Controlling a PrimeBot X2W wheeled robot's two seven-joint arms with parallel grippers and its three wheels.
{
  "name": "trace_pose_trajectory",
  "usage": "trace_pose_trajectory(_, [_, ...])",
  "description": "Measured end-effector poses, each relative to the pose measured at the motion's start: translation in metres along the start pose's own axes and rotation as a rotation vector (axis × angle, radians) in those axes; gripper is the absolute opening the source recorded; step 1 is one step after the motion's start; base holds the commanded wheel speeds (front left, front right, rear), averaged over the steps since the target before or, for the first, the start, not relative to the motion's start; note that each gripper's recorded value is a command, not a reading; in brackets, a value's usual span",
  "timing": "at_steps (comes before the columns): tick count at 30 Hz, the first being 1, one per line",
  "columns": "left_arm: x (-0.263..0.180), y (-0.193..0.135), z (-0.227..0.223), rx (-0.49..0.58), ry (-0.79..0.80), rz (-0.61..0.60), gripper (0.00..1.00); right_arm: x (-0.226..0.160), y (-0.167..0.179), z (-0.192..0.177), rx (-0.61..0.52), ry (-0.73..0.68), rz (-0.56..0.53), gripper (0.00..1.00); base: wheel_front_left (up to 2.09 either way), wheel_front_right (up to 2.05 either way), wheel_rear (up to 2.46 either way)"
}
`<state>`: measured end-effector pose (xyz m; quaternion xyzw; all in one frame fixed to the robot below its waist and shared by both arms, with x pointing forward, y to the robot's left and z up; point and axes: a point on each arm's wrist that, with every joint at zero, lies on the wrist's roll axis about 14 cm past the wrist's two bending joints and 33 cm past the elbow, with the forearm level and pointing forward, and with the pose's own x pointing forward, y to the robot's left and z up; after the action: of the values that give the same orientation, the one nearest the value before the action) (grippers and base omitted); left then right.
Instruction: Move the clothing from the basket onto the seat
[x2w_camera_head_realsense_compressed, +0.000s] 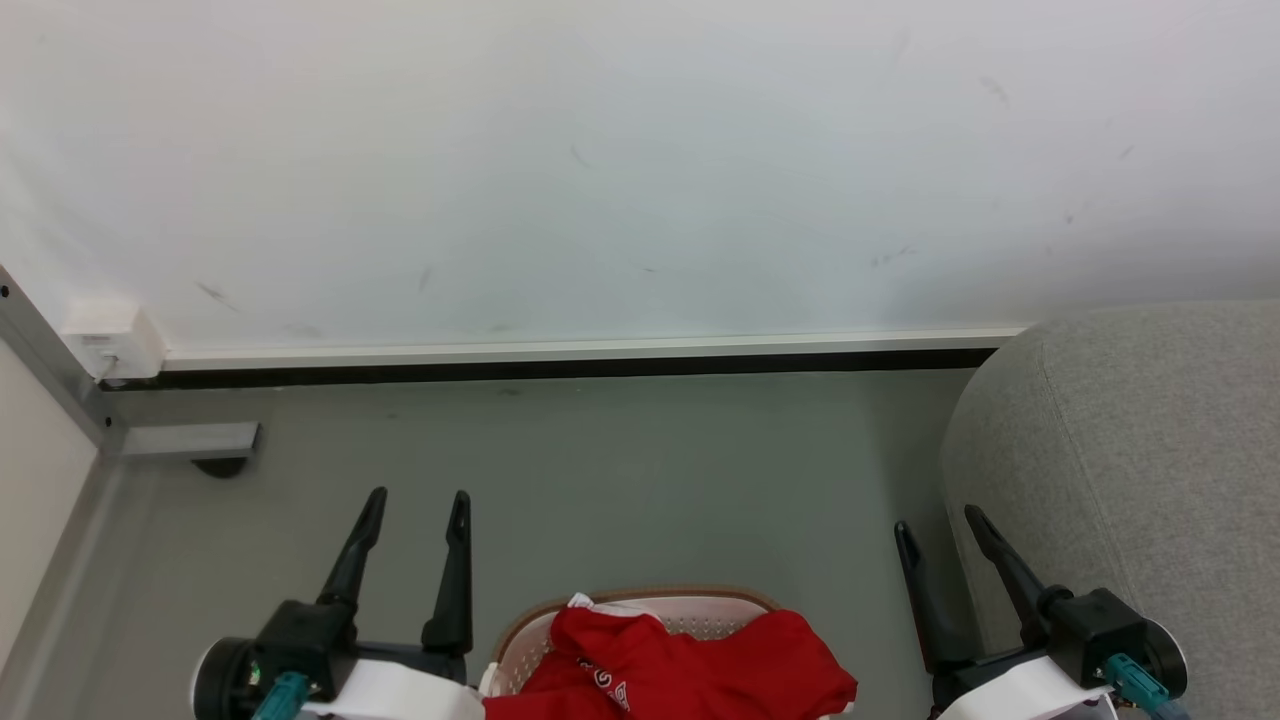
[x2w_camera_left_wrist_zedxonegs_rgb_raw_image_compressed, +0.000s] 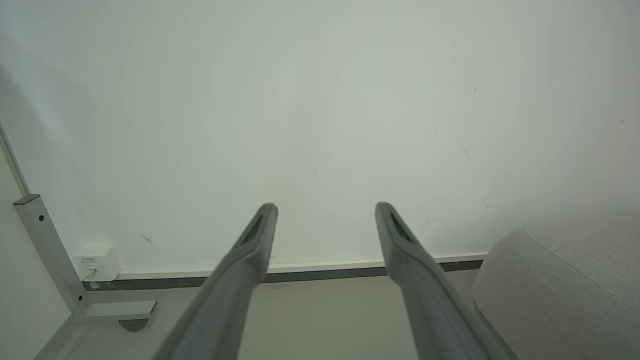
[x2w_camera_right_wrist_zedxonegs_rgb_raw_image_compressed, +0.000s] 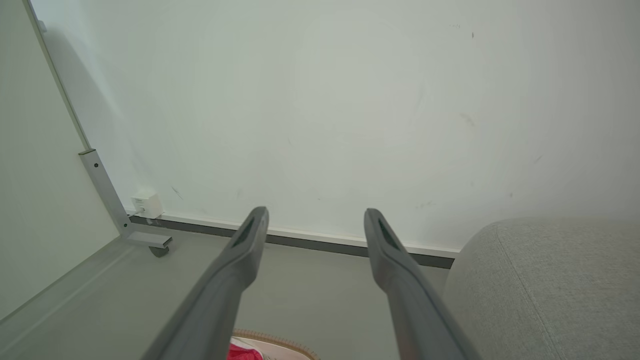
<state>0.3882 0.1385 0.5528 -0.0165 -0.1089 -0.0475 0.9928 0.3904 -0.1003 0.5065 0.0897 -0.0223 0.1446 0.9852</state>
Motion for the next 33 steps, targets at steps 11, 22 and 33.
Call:
trace_pose_trajectory(11, [0.004,-0.008,-0.008,-0.009,0.020,-0.023,1.00,-0.004,-0.009,0.001,0.009,-0.002,-0.028,1.00,0.00,0.00,0.00])
trace_pose_trajectory(22, [0.017,-0.042,-0.061,-0.031,0.162,-0.147,1.00,-0.010,-0.051,0.001,0.019,-0.007,-0.152,1.00,0.00,0.00,0.00])
trace_pose_trajectory(33, [0.017,-0.084,-0.173,0.047,0.469,-0.387,1.00,-0.016,-0.103,-0.006,0.023,0.011,-0.299,1.00,0.00,0.00,0.00])
